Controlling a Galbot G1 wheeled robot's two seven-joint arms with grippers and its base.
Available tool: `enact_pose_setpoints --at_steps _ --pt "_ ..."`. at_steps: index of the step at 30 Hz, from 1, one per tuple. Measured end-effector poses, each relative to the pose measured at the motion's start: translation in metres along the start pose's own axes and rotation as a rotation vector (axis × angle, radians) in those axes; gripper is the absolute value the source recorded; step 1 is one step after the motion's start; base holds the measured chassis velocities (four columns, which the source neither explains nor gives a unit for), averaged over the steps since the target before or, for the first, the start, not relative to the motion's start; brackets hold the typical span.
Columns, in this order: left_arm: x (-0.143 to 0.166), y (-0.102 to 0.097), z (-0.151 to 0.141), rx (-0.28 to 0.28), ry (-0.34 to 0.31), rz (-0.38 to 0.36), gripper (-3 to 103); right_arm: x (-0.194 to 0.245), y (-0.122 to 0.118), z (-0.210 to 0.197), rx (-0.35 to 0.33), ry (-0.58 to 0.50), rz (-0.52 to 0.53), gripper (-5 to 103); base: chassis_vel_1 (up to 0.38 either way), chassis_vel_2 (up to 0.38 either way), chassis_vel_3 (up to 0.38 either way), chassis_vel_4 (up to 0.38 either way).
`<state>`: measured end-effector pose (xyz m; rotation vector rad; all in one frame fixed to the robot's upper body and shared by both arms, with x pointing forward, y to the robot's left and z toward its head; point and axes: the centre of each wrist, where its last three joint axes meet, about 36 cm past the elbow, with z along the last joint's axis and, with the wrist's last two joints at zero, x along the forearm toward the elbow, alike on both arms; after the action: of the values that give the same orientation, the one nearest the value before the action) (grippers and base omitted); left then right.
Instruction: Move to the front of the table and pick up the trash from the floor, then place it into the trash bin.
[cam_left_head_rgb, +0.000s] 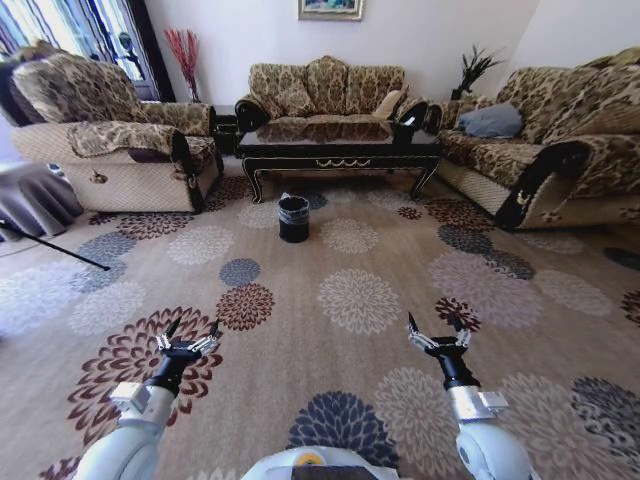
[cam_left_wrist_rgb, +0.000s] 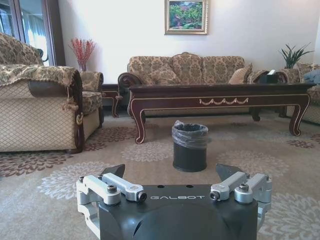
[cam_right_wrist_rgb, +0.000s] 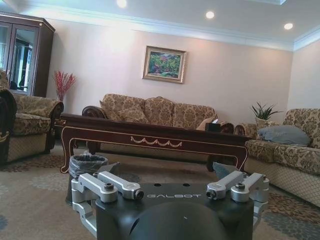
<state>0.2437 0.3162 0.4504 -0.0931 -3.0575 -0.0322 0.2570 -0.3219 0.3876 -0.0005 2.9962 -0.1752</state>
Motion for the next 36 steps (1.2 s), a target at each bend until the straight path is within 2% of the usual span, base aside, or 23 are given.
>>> enact_pose_setpoints --at_steps 36 --pt "0.0000 0.0000 0.0000 0.000 0.000 0.000 100 0.0000 0.0000 0.0000 0.000 0.000 0.000 100 0.000 0.000 0.000 0.000"
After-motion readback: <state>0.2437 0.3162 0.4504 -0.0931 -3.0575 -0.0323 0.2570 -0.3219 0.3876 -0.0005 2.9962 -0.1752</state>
